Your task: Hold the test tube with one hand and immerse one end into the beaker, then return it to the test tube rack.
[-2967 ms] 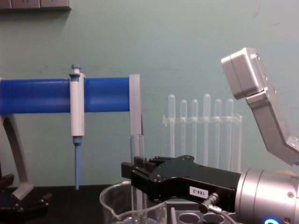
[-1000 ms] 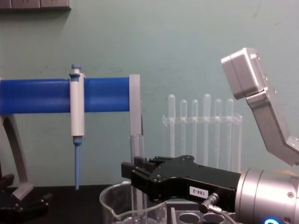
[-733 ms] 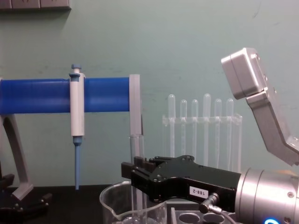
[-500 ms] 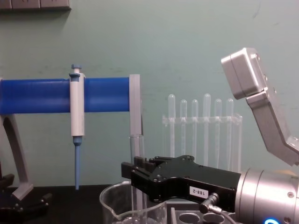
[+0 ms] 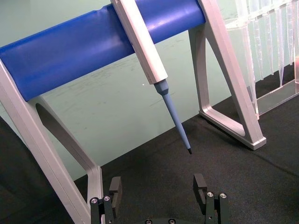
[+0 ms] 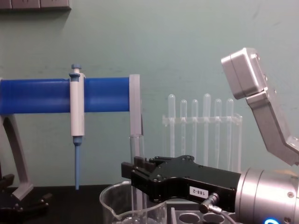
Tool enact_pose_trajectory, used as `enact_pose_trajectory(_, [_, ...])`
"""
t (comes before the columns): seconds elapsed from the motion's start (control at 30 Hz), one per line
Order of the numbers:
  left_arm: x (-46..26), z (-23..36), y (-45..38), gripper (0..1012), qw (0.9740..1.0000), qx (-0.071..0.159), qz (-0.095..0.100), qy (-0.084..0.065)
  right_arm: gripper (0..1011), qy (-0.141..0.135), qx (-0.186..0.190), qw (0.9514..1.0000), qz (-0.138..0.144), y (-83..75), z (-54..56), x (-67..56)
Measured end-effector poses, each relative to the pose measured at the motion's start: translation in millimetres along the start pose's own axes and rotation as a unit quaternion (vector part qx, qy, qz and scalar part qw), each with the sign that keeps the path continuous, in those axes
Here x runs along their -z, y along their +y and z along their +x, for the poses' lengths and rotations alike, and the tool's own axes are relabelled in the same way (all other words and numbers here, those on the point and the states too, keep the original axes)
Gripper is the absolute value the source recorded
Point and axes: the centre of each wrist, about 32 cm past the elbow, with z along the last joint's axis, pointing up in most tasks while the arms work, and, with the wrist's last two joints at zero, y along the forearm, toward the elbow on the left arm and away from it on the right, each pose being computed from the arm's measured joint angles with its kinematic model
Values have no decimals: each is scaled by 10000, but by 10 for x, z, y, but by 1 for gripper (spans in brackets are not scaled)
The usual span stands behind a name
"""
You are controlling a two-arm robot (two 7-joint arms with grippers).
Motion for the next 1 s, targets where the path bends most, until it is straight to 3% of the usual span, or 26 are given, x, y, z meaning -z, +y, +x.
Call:
enact_pose_trajectory(0.37, [0, 0, 0, 1000, 10000, 0, 0, 0, 225, -1, 1, 10000, 1, -1, 0, -1])
enact_pose_trajectory(0.5, [0, 0, 0, 1000, 10000, 0, 0, 0, 225, -89, -9, 9999, 118, -18, 0, -103])
enact_pose_trajectory(0.83, [0, 0, 0, 1000, 10000, 0, 0, 0, 225, -540, -4, 9966, 619, -172, -30, -665])
enact_pose_trajectory(1.0, [0, 0, 0, 1000, 10000, 0, 0, 0, 225, -664, 131, 9937, 897, -384, -59, -883])
